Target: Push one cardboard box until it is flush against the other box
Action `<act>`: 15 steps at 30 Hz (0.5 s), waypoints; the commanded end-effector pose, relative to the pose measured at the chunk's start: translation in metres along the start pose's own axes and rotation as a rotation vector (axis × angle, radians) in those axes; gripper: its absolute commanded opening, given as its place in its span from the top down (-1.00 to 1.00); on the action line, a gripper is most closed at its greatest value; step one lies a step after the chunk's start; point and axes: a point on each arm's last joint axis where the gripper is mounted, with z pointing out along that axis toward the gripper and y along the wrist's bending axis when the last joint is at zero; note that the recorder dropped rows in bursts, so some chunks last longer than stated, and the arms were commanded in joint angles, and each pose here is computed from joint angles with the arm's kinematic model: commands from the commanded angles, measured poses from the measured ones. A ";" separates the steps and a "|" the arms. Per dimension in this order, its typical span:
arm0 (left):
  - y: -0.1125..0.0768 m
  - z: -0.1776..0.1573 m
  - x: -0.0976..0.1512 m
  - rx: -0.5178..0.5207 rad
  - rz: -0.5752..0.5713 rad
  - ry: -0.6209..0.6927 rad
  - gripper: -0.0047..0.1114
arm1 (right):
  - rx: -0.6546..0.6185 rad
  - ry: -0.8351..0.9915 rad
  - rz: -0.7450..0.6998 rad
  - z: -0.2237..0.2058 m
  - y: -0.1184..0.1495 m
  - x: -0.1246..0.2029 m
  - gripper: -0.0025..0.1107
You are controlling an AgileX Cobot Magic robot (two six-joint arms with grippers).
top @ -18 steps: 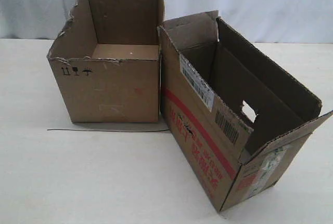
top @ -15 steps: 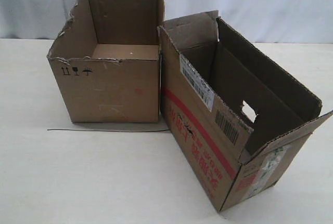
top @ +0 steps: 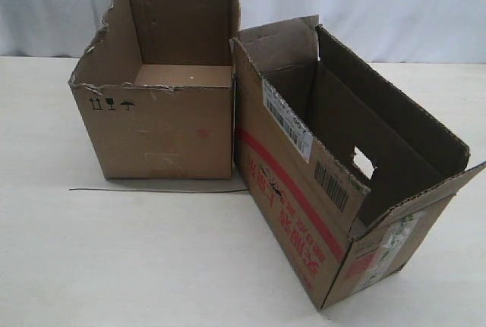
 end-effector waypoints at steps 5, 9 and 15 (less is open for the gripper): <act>0.000 0.000 0.000 -0.002 -0.004 -0.010 0.92 | -0.009 -0.056 0.127 0.000 0.000 -0.005 0.87; 0.000 0.000 0.000 -0.002 -0.004 -0.010 0.92 | -0.006 -0.005 0.052 0.000 0.000 0.000 0.87; 0.000 0.000 0.000 -0.002 -0.004 -0.010 0.92 | -0.033 0.129 -0.345 0.013 0.052 -0.018 0.86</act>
